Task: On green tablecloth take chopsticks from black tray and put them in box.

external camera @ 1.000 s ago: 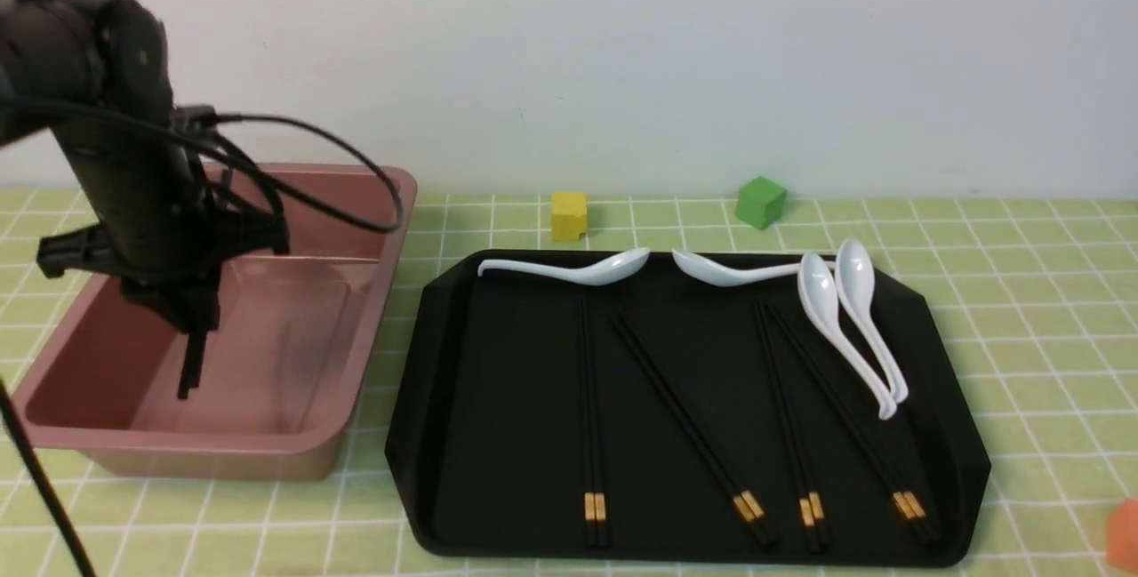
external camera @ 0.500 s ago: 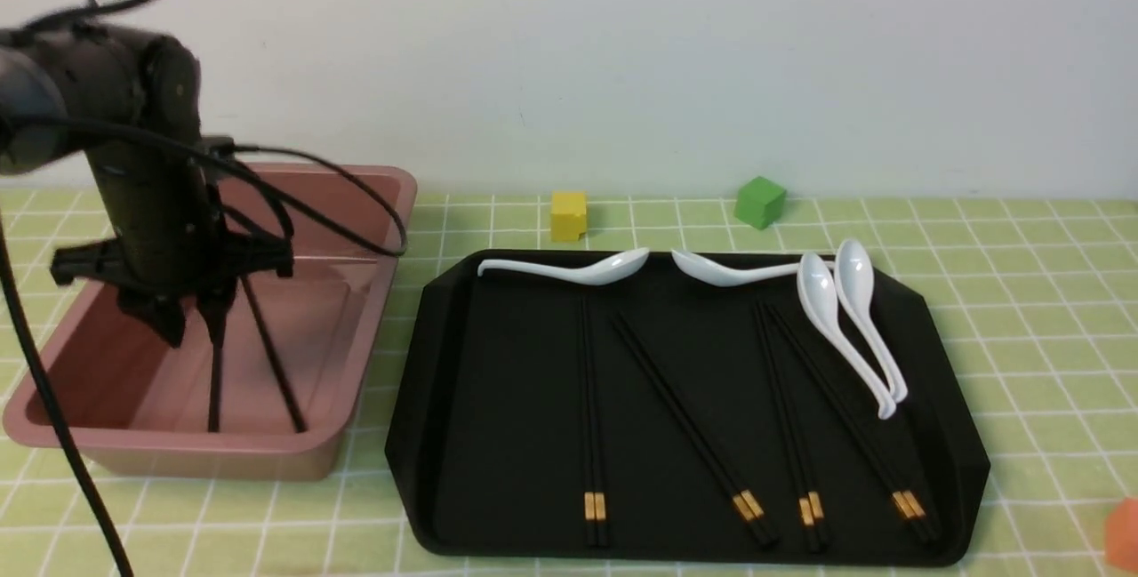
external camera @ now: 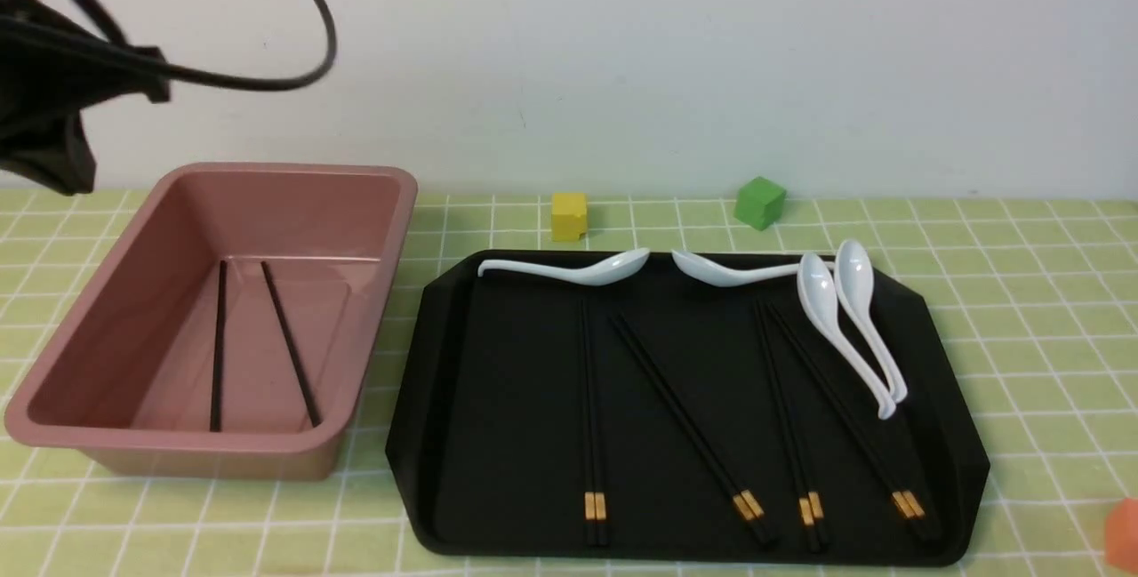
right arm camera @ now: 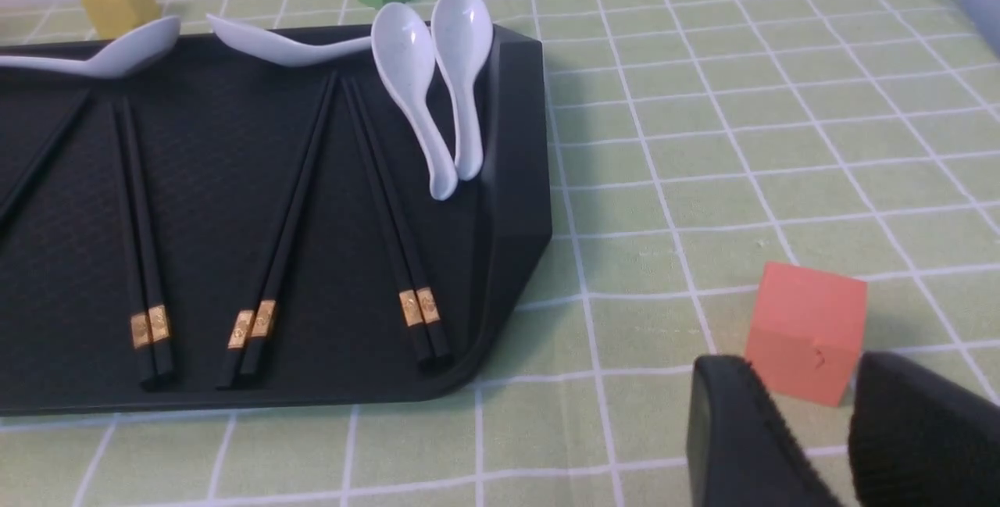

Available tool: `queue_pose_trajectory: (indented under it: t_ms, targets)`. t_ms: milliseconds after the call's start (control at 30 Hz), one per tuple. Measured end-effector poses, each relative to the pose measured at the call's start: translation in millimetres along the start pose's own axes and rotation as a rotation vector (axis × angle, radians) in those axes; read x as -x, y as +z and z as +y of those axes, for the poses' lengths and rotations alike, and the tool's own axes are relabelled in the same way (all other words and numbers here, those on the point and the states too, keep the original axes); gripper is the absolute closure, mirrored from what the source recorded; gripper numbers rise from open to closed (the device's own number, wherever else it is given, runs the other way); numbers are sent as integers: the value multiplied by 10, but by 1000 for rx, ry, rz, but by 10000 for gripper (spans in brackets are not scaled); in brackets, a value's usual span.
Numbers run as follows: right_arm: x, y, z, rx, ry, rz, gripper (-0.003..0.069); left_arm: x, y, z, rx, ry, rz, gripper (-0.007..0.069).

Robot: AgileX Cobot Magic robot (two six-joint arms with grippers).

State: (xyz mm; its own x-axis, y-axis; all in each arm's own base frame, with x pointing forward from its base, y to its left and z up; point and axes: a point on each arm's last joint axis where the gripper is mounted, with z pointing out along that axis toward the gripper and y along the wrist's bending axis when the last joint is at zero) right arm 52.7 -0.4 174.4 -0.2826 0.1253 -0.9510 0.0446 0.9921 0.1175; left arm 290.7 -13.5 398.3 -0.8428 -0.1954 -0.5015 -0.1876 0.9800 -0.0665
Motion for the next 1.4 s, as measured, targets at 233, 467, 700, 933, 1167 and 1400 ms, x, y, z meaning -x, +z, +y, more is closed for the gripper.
queue_pose_trajectory:
  t_ms: [233, 467, 700, 933, 1167, 1400]
  targets:
    - [0, 0, 0, 0, 0, 0, 419, -772, -403, 122, -151, -20, -108, 638]
    - [0, 0, 0, 0, 0, 0, 419, -1703, -313, 326, -272, -59, -386, 638]
    - [0, 0, 0, 0, 0, 0, 419, -2292, -141, 486, -334, -89, -641, 638]
    - [0, 0, 0, 0, 0, 0, 419, -2378, -84, 506, -337, -91, -660, 638]
    - [0, 0, 0, 0, 0, 0, 419, -2372, -90, 505, -341, -94, -668, 638]
    - [0, 0, 0, 0, 0, 0, 419, -2396, -78, 512, -342, -94, -675, 638]
